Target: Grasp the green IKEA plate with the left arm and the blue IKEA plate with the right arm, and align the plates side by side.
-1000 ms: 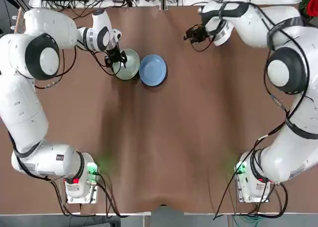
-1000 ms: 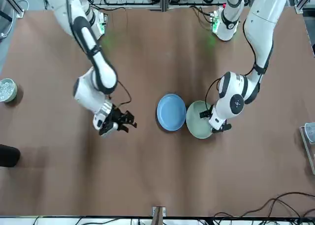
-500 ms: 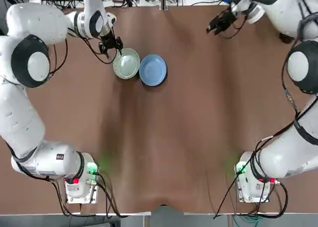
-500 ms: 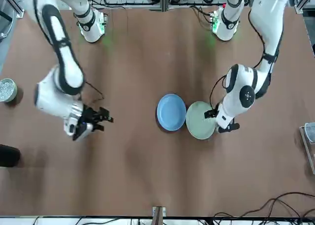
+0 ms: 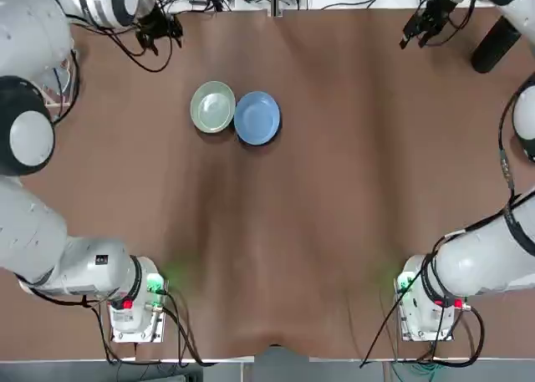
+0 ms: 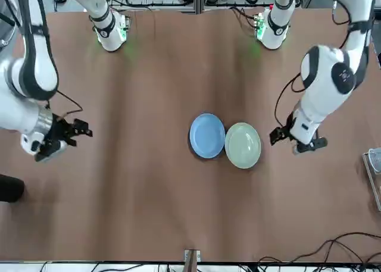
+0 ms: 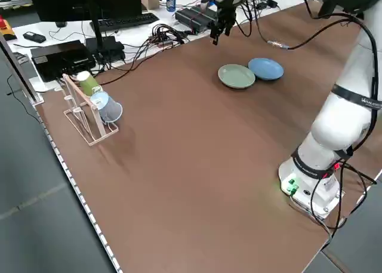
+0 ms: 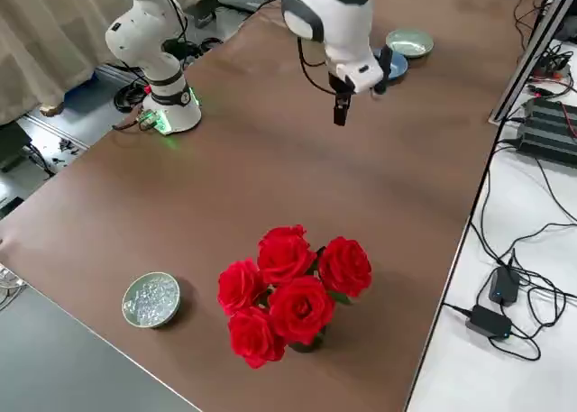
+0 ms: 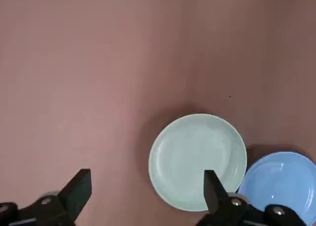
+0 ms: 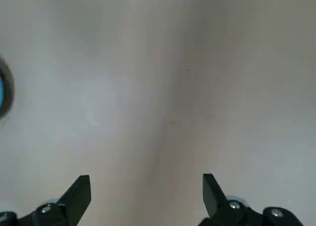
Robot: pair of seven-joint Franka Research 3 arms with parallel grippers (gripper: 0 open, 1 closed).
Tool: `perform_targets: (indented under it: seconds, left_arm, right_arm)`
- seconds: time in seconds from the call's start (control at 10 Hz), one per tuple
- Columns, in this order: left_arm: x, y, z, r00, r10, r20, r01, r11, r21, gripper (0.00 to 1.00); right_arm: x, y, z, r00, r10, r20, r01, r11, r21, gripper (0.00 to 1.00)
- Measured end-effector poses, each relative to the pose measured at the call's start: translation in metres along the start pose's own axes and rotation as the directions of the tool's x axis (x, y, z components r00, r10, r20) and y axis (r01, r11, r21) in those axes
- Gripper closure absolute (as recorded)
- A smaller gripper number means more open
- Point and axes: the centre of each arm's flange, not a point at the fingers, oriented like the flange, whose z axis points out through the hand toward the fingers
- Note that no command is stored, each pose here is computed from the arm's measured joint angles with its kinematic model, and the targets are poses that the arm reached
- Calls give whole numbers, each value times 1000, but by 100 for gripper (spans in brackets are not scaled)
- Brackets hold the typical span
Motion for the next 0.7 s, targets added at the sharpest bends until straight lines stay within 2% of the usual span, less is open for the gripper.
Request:
perform_targets:
  seconds: [0.2, 0.5, 0.7]
  left_arm:
    - [11, -23, -22, 999, 31, 21, -32, 999, 12, 0]
    - [11, -51, -50, 1000, -2, 31, 1, 1000, 28, 0]
    - [10, -56, -55, 999, -7, 33, 6, 999, 32, 0]
  right_arm:
    - [-9, -6, -45, 999, 46, -9, -47, 992, -116, 0]
    - [-38, -12, -121, 993, 114, -11, -115, 985, -129, 0]
    - [-56, -16, -185, 993, 121, -12, -121, 971, -206, 0]
